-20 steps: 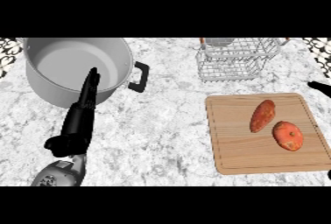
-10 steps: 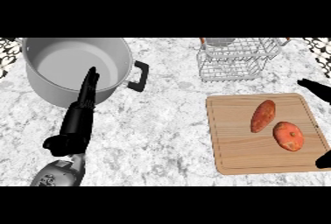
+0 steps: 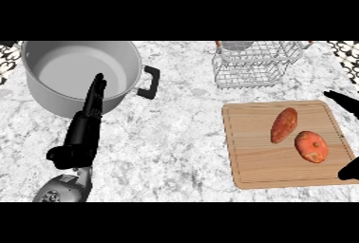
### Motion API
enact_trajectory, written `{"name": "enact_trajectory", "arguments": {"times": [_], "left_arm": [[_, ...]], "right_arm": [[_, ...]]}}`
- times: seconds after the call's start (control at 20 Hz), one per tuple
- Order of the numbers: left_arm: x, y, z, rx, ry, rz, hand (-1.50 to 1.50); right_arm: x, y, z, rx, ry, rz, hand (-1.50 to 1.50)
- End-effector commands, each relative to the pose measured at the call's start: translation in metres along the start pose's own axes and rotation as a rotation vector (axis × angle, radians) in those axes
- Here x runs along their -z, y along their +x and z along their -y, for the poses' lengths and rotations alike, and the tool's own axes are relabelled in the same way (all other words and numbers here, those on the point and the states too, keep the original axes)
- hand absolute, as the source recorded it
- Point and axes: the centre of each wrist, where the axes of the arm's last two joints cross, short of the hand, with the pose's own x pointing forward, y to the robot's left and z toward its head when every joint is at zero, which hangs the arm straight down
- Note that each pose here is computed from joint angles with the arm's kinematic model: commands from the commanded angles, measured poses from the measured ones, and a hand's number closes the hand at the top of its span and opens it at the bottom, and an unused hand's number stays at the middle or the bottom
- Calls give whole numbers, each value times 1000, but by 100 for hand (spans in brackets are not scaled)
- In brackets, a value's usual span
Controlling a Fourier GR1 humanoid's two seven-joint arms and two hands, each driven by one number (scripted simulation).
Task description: Pick the sweet potato from the cutting board and place it in the tiered basket
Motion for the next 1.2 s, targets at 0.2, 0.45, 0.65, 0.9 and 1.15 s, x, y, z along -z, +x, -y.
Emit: {"name": "enact_trajectory", "arguments": {"times": [0.2, 0.45, 0.65, 0.9, 1.15], "left_arm": [[-1, -32, -3, 13, 1, -129, 0], [-4, -18, -14, 15, -2, -119, 0], [9, -23, 1, 6, -13, -130, 0], [14, -15, -11, 9, 2, -124, 0], [6, -25, 4, -4, -7, -127, 0]], "right_arm": [[16, -9, -21, 30, 8, 38, -150], [20, -14, -29, 52, 30, 55, -150], [44, -12, -35, 56, 42, 59, -150], [44, 3, -51, 57, 65, 53, -150], [61, 11, -40, 63, 83, 47, -150]]}}
